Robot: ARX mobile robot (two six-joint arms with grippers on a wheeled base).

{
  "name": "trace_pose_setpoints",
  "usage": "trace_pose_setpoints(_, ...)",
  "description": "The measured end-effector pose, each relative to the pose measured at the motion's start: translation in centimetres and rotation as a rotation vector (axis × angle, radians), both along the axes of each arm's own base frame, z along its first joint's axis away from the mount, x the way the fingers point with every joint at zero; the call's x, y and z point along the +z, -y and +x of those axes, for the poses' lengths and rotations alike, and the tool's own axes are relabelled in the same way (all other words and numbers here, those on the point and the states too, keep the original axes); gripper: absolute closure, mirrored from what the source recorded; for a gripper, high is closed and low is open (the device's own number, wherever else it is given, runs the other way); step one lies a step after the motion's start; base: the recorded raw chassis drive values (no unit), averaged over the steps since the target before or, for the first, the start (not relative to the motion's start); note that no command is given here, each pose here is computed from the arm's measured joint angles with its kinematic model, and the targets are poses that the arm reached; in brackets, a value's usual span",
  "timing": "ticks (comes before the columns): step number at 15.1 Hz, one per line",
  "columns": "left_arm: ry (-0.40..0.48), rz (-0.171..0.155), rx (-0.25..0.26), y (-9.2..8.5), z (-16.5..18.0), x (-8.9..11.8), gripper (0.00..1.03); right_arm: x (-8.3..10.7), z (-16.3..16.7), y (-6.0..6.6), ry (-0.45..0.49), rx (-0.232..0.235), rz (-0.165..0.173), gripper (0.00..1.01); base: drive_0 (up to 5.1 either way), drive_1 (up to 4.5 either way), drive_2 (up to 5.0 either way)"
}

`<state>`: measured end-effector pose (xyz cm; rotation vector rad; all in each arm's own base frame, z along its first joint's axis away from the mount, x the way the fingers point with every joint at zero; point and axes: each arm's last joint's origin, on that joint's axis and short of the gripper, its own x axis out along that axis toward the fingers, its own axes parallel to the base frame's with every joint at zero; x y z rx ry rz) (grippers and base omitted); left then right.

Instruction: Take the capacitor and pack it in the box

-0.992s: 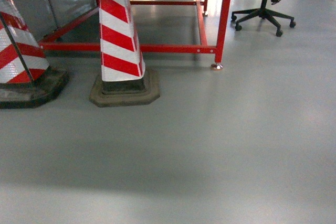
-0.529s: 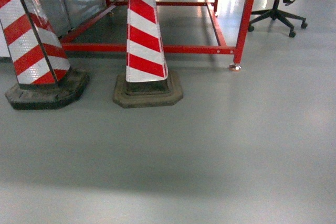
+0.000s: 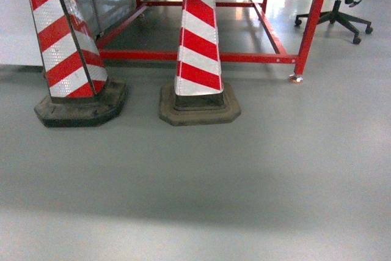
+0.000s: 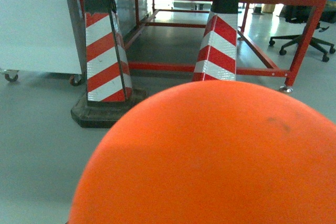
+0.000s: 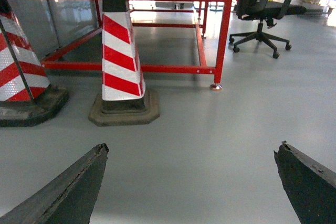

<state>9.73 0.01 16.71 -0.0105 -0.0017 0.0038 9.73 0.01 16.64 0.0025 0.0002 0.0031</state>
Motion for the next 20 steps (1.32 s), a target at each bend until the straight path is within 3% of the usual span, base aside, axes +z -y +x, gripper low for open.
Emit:
trace_pose_setpoints(15,0.000,0.000,-0.003,0.01,0.00,0.00,0.60,0.03,0.00,0.01,0.003,-0.003,0.000,0.03,0.0,0.00,0.0)
trace_pose_setpoints(20,0.000,0.000,-0.004,0.01,0.00,0.00,0.60,0.03,0.00,0.01,0.003,-0.003,0.000,0.03,0.0,3.92,-4.0)
